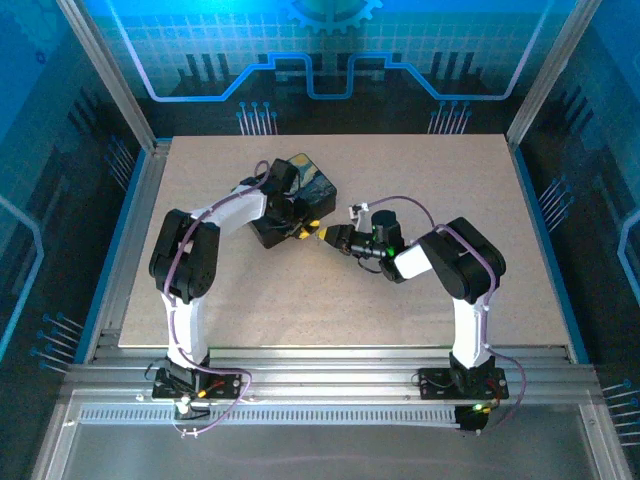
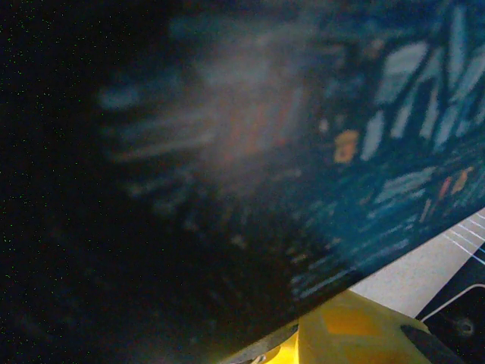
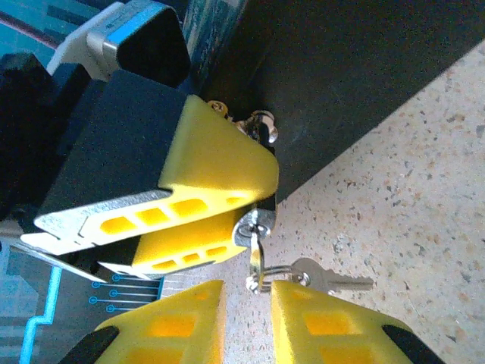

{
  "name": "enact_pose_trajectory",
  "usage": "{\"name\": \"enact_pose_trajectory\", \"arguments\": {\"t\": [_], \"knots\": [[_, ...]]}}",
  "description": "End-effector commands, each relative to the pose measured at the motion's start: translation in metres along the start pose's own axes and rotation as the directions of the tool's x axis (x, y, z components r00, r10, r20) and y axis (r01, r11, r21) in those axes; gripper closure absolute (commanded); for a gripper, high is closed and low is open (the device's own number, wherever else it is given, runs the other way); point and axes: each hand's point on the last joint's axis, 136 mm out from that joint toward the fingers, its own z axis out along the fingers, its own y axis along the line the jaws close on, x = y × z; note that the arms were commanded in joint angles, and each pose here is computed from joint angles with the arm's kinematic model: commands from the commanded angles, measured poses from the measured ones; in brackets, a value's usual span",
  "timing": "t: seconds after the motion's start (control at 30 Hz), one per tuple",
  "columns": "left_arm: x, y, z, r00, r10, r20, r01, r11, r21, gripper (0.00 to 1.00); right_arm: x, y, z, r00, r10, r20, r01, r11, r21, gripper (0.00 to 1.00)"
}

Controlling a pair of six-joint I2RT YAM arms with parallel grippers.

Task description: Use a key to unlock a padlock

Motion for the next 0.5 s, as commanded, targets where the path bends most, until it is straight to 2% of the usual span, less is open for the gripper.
{"name": "enact_pose_trajectory", "arguments": {"t": [0.0,0.37,0.47], "knots": [[0.0202,0.0174,0.0174,0.988,-0.078,-0.135,0.074,0.997,-0.032,1.00,-0.0102,0.0015,0.0037,1.000,-0.009,0.024,0.010,1.000,-0.013,0.76],[0.0213,0.0171,0.0174,0.987,-0.079,-0.138,0.076,0.997,-0.030,1.00,-0.0080,-0.0074,0.0090,1.000,0.014,0.014,-0.014,1.000,-0.006,0.80],[0.0214,0.0185,0.0181,0.987,-0.080,-0.139,0.077,0.997,-0.032,1.00,-0.0092,-0.0083,0.0102,1.000,0.020,0.018,-0.019,1.000,-0.007,0.84]]}}
